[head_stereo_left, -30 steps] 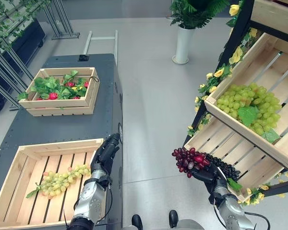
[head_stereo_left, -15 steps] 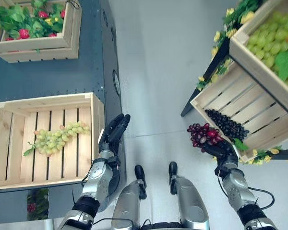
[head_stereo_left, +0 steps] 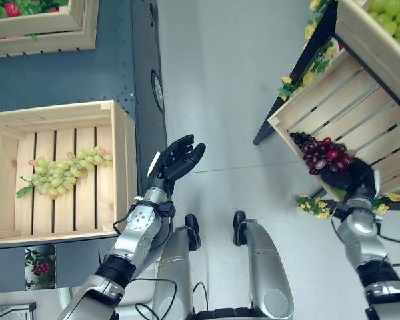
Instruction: Pick up the fruits from the basket on one side to the basket on the other side
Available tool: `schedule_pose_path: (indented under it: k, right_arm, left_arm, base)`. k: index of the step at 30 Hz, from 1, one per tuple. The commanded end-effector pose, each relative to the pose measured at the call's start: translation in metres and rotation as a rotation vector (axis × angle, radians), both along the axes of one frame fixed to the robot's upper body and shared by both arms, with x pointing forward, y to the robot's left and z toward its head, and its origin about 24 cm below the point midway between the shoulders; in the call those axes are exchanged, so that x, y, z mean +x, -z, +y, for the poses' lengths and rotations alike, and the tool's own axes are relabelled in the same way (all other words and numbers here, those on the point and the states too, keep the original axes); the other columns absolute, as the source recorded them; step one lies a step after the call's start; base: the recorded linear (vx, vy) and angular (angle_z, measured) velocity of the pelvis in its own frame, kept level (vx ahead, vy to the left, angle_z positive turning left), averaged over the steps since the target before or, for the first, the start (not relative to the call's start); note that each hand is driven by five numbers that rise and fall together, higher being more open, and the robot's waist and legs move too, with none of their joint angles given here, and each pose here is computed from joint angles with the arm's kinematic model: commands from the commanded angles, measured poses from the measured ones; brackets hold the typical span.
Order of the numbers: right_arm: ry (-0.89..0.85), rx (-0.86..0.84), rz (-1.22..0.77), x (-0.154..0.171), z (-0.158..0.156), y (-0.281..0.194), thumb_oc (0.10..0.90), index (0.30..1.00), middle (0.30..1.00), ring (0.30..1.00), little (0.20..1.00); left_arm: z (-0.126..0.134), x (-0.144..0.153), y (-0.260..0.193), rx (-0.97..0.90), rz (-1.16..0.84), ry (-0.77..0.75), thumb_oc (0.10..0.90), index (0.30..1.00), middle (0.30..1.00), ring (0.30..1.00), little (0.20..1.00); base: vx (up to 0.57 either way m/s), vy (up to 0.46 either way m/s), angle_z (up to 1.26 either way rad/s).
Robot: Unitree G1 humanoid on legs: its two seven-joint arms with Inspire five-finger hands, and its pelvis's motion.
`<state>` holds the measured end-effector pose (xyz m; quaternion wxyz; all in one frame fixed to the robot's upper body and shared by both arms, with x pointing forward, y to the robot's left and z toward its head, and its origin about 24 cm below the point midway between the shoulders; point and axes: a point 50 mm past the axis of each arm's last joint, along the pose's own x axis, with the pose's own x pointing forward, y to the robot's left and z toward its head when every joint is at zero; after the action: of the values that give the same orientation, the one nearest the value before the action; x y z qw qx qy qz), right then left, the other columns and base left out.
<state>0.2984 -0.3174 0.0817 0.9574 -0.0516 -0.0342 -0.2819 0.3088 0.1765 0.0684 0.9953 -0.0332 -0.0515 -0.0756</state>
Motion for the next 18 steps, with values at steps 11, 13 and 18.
schedule_pose_path:
  k: [11,13,18]
  right_arm:
    - [0.318,-0.225,-0.204,-0.004,-0.088,-0.13,0.4,0.3,0.3,0.3,0.3]
    - [0.336,-0.218,-0.176,-0.002,-0.091,-0.132,0.4,0.3,0.3,0.3,0.3]
    - [0.373,-0.183,-0.098,-0.004,-0.104,-0.13,0.4,0.3,0.3,0.3,0.3]
  left_arm:
    - [-0.008,-0.007,-0.047,0.079,-0.205,0.158,0.8,0.9,0.9,0.9,0.9]
    - [-0.008,-0.006,-0.055,0.093,-0.222,0.181,0.8,0.9,0.9,0.9,0.9]
    - [-0.013,-0.004,-0.06,0.132,-0.242,0.222,0.8,0.9,0.9,0.9,0.9]
  base:
    - [0.0,-0.033,0.02]
    - [-0.01,-0.082,0.06]
    - [0.0,-0.055,0.04]
